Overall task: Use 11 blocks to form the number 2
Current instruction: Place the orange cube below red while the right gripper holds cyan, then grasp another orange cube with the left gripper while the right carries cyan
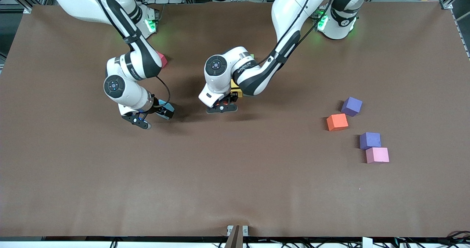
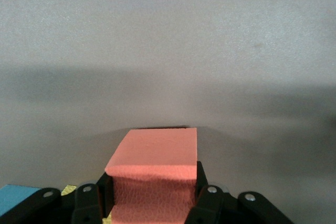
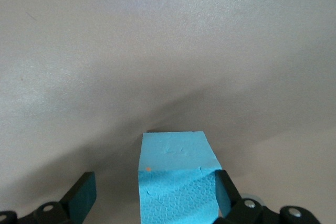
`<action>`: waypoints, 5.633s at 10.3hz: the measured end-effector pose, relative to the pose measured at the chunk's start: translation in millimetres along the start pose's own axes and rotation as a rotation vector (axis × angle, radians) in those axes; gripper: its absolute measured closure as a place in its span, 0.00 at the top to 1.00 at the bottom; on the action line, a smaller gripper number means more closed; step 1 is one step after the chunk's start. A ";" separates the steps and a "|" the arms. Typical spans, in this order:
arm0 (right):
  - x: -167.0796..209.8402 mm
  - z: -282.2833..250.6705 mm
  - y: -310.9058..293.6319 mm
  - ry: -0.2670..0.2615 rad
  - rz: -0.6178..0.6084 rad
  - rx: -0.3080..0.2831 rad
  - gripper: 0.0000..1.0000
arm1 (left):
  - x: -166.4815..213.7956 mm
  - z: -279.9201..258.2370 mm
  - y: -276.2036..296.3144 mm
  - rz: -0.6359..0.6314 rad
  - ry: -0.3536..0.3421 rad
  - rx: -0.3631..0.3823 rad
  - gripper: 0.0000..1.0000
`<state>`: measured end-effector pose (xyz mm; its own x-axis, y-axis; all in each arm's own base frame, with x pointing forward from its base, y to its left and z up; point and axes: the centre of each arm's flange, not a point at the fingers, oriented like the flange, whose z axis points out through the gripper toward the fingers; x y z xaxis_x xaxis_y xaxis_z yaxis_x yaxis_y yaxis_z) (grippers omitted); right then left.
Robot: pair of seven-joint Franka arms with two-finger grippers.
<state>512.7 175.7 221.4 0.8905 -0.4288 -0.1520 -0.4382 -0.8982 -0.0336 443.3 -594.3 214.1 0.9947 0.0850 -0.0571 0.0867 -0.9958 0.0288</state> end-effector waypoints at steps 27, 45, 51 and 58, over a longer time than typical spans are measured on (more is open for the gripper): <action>2.7 26.2 8.5 -0.026 -0.041 -0.028 0.58 | 109.0 -149.9 -100.5 -0.111 0.112 0.065 1.00; -32.6 -10.9 -236.9 0.006 -0.423 -0.066 0.53 | 232.2 -115.4 -491.5 -0.062 -0.086 0.160 1.00; -84.4 24.3 -283.5 0.010 -0.478 -0.083 0.53 | 205.0 -77.4 -481.2 -0.025 -0.104 0.145 1.00; -93.9 43.1 -281.2 0.022 -0.503 -0.102 0.53 | 191.2 -58.1 -505.2 -0.053 -0.119 0.079 1.00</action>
<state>547.0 472.7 202.6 0.9910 0.0580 -0.1208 0.0584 -0.9983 -0.0004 592.8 -73.0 246.7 0.9750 0.1380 -0.1742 0.1301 -0.9899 -0.0558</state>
